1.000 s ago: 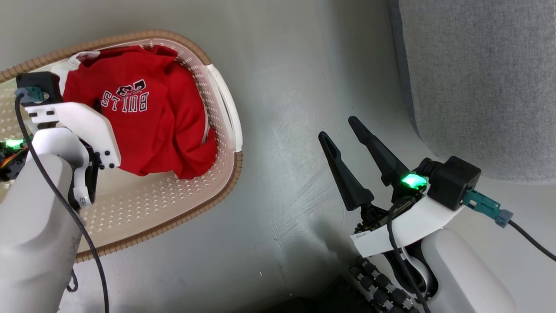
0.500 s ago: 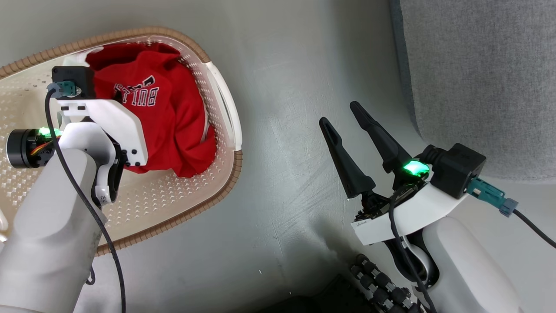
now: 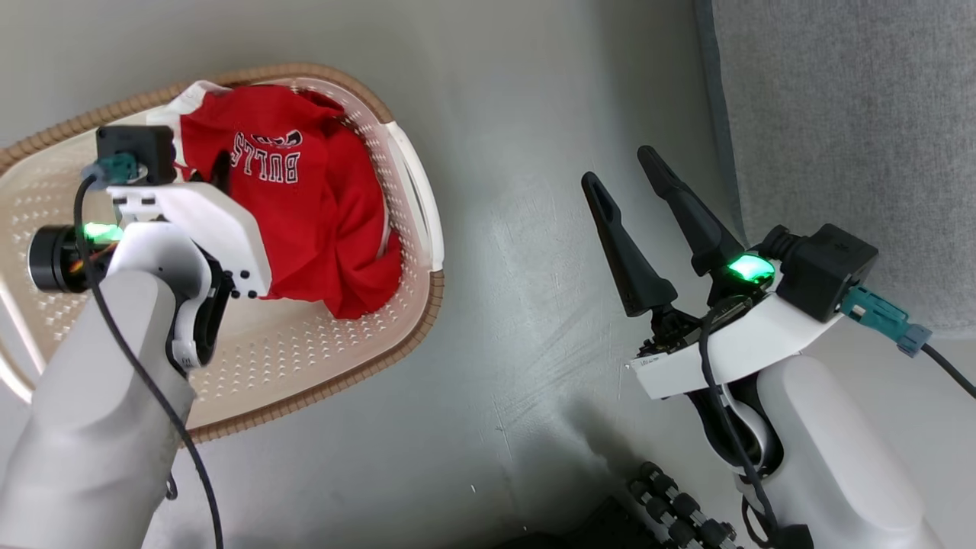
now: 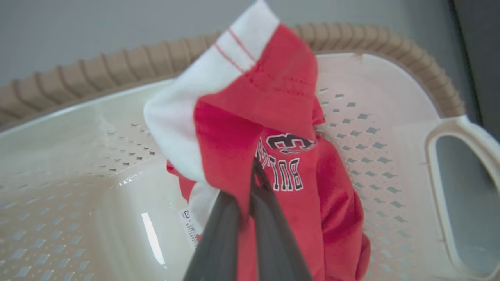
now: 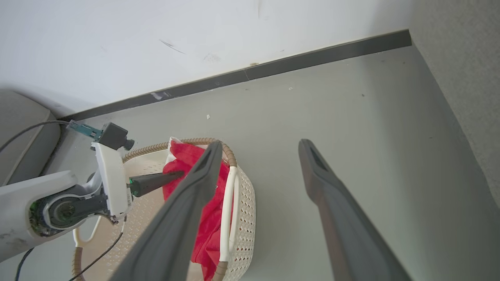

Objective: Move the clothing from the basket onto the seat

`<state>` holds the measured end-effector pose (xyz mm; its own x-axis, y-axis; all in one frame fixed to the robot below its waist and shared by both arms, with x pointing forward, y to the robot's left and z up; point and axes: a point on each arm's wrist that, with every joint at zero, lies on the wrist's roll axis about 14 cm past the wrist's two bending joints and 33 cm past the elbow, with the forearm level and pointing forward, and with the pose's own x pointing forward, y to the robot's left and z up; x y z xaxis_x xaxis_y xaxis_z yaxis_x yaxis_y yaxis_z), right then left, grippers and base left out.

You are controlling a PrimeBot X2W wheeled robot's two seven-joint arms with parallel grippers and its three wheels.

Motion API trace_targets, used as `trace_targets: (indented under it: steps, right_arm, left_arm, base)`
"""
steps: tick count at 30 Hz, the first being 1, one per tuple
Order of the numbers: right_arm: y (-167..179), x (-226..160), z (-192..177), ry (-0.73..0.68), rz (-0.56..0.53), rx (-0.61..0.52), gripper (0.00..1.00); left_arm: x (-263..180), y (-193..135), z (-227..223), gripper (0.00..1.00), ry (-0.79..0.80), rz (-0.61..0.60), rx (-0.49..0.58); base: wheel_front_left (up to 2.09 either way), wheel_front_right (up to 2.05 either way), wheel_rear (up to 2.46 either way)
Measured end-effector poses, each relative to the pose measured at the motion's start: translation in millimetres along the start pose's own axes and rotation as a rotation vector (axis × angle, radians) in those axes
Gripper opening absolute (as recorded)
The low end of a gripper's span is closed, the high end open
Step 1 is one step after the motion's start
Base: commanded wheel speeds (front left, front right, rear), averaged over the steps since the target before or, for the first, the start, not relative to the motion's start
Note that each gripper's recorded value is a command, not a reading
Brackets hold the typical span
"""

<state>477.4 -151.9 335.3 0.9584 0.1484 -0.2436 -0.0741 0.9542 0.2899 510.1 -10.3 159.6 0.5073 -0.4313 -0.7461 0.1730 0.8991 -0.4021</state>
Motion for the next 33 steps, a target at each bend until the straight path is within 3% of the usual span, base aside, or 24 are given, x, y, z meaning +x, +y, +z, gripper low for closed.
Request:
trace_targets:
  steps: [9, 17, 33]
  right_arm:
    - [15.8, 10.1, 17.2, -0.042, 0.061, -0.072, 1.0]
    - [45.8, 16.6, 35.3, -0.085, 0.156, -0.143, 1.0]
    - [116.6, -2.3, 55.3, -0.114, 0.389, -0.252, 1.0]
  left_arm:
    - [-33.4, 7.2, 11.7, 0.0, -0.117, -0.011, -0.055]
    - [-72.5, 3.9, 44.7, 0.0, -0.275, -0.043, -0.038]
    - [-169.1, -60.4, 102.3, 0.0, -0.517, -0.225, 0.059]
  base:
    - [0.0, 0.0, 0.0]
    - [0.0, 0.0, 0.0]
    - [0.0, 0.0, 0.0]
